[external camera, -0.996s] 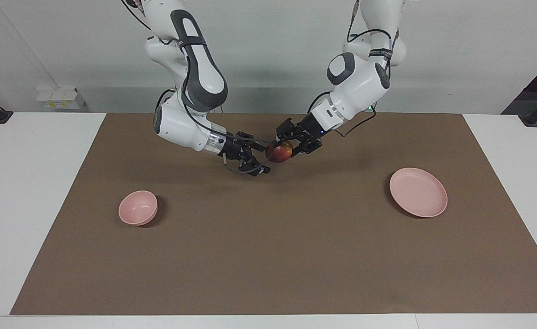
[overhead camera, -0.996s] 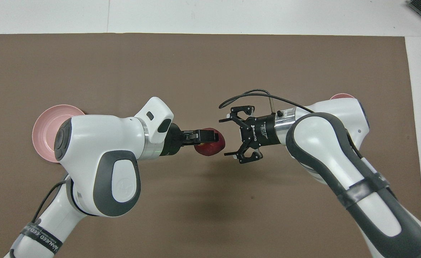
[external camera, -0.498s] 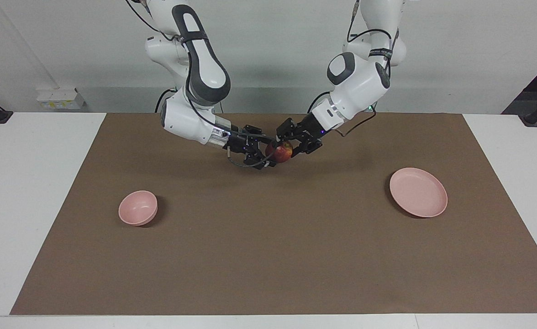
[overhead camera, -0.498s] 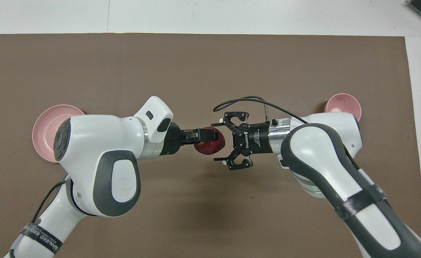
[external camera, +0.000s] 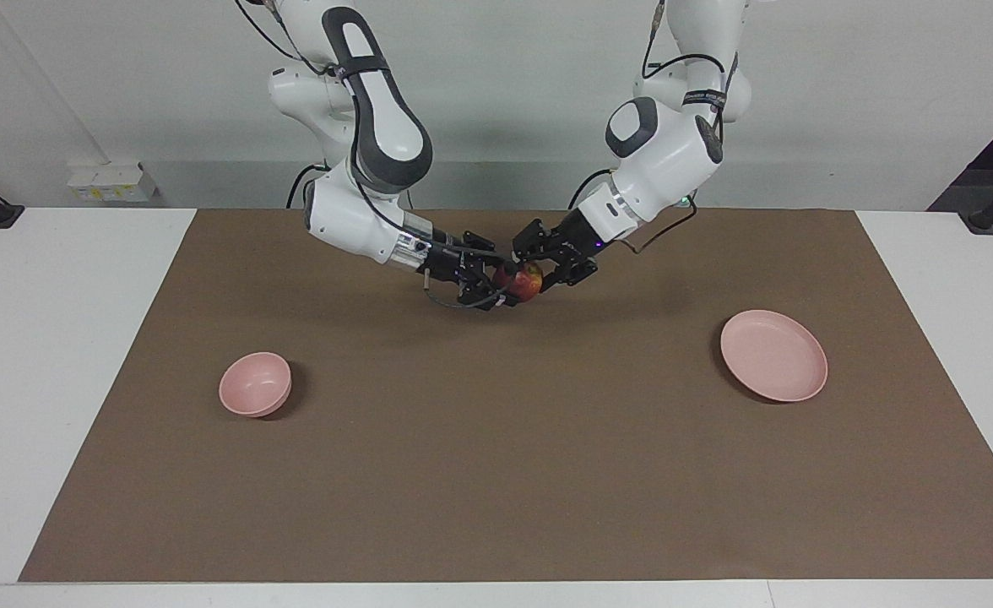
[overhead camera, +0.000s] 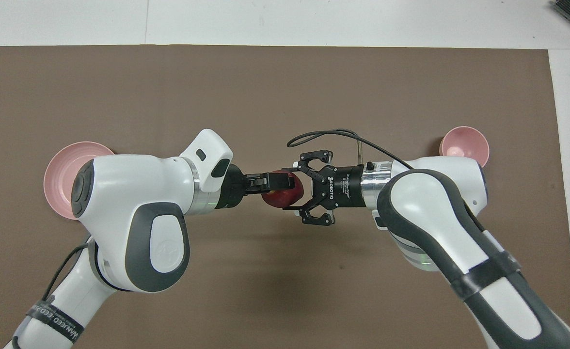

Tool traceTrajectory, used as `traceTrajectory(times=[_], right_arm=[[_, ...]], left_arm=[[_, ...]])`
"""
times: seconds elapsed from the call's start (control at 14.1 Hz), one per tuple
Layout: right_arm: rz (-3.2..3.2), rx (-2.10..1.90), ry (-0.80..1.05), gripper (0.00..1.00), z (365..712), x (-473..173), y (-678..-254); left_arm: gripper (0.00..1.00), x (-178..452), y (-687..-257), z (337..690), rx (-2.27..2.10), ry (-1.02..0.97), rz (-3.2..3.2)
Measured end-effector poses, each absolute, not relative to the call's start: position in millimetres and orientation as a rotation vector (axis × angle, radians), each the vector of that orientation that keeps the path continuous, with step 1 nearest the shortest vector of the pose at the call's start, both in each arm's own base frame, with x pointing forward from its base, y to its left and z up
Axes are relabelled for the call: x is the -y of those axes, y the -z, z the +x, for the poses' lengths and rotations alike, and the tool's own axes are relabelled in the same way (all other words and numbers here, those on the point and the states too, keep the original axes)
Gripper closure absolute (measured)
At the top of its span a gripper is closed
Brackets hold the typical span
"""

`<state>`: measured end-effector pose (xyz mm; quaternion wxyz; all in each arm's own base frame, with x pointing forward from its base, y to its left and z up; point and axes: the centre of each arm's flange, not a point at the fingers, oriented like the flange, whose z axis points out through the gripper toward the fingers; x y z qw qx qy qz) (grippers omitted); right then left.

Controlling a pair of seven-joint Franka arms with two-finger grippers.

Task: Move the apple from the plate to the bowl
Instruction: 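Close the right gripper on the apple held by the left gripper, then open the left gripper and pull it back from the apple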

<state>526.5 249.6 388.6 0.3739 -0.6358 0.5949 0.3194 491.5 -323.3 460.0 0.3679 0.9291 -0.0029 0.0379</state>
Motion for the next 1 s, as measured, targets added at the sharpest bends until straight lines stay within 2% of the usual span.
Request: traceTrajectory(times=[0.57,0.78,1.0], right_arm=[[-1.628,-1.523,-0.814,0.24,527,-250,-389],[-1.622,-1.53,-0.792,0.24,529,-249,-391],[-1.618,-1.531,-0.786,0.24,531,-247,-392]], left_arm=[[0.23,323,-461,492,0.01,-0.103,2.386],[0.0,327,-469,493,0.029,-0.119,2.384],[0.0,327,-476,495,0.049,-0.142,2.389]])
